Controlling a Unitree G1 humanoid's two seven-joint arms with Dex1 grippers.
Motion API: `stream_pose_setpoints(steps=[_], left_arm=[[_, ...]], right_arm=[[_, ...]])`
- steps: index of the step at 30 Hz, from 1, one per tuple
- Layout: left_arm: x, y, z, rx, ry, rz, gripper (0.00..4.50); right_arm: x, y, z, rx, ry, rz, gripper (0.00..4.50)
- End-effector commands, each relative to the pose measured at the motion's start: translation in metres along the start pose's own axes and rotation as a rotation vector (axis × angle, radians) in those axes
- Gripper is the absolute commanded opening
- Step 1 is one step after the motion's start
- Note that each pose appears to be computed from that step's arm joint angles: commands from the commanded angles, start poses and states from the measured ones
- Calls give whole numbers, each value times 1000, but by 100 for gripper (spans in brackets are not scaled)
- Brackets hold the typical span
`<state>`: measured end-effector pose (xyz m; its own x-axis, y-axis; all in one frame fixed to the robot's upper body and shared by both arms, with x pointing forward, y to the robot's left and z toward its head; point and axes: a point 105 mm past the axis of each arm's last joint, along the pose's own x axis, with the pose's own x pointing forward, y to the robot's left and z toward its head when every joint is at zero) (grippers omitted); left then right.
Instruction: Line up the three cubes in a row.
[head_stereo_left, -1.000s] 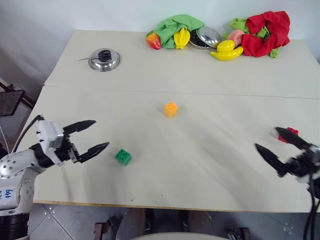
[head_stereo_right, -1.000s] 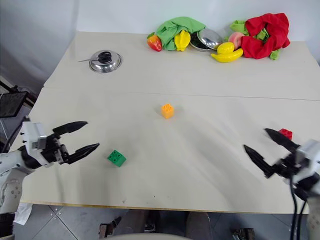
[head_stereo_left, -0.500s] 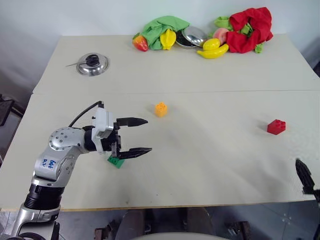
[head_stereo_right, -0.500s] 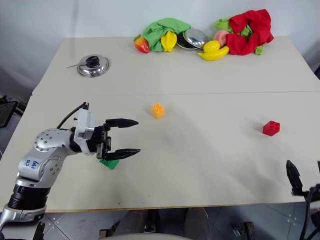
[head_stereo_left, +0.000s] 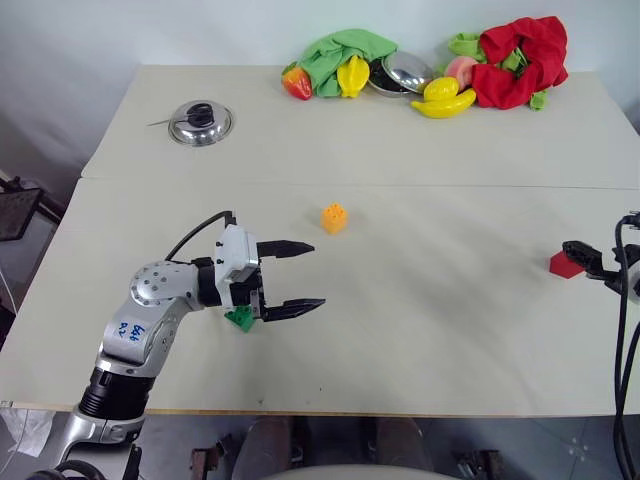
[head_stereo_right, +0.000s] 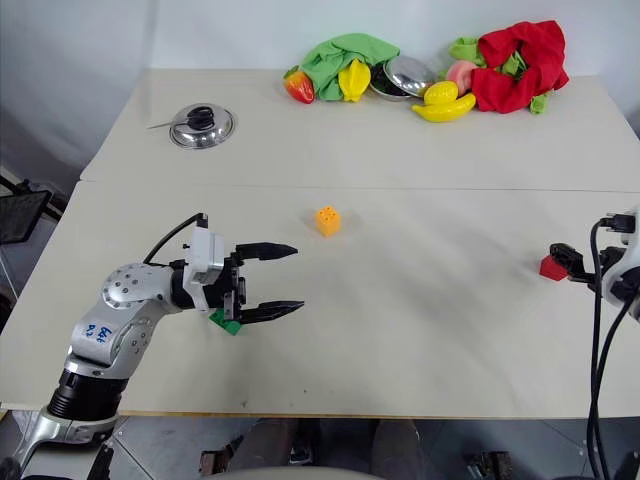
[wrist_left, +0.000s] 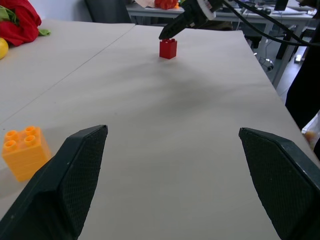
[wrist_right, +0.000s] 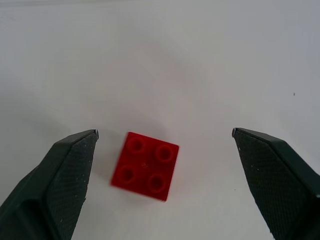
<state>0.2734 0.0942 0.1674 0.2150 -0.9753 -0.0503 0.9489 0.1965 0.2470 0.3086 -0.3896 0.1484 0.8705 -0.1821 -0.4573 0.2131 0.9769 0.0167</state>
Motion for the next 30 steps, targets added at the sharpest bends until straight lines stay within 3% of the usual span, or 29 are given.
stream_pose_setpoints(steps=[1, 4, 7, 14, 18, 23, 26, 30], left_arm=[[-1, -1, 15, 69, -17, 3, 448], [-5, 0, 16, 75, -15, 26, 448], [-7, 0, 16, 75, -13, 37, 450], [-11, 3, 16, 80, -4, 53, 450], [-21, 10, 14, 78, 12, 83, 450], [-40, 16, 4, 42, 35, 117, 450], [-49, 18, -6, 19, 62, 127, 450], [-54, 16, -9, 10, 69, 143, 450]], right_arm=[[4, -13, -1, -12, 47, -82, 450], [11, -2, -9, -2, 79, -47, 450], [14, 8, -13, -13, 86, -15, 393], [9, 21, -8, -68, 64, 70, 160], [-6, 78, 14, -215, 17, 410, 153], [-47, 176, 10, -761, -86, 1025, 153], [-45, 200, -13, -1009, -39, 1195, 153], [-31, 225, -29, -1181, -33, 1312, 153]])
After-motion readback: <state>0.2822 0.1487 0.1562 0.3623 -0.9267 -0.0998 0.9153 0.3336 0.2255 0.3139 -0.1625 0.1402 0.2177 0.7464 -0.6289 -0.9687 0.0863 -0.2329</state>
